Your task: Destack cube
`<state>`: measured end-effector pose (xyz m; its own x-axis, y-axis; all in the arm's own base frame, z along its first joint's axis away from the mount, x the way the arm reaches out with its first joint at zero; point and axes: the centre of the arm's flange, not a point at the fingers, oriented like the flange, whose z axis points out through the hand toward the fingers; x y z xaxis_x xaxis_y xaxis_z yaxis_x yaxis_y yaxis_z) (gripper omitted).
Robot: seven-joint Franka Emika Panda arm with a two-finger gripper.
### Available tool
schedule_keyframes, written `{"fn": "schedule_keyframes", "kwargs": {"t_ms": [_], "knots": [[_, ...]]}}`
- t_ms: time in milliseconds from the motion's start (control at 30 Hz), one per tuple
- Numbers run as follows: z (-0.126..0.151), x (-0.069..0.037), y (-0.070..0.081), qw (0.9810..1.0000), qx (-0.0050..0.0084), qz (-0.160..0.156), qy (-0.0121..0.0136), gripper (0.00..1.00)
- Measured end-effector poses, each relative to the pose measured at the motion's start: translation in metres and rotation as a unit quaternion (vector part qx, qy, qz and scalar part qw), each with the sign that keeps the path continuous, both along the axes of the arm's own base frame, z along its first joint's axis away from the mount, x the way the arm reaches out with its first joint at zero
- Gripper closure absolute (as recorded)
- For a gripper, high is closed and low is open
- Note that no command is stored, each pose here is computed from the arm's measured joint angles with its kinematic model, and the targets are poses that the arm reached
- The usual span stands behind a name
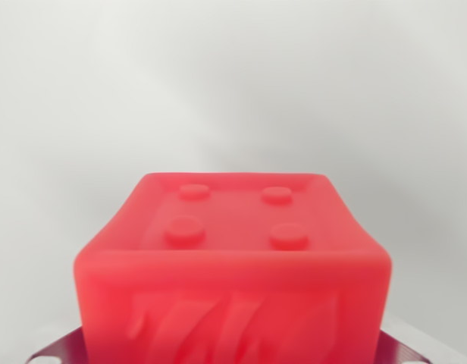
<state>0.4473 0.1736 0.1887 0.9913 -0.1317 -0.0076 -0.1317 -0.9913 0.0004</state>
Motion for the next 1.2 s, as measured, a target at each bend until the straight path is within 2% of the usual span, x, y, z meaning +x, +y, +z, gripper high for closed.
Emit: {"fn": "schedule_keyframes", "kwargs": {"t_ms": [633,867,1200], "knots": [[-0.044,0.0,0.0,1.0,0.0003,-0.001,-0.0005,1.0],[-0.055,0.0,0.0,1.0,-0.0002,-0.001,-0.0001,1.0],[-0.067,0.0,0.0,1.0,-0.0001,-0.001,-0.0008,1.0]]}}
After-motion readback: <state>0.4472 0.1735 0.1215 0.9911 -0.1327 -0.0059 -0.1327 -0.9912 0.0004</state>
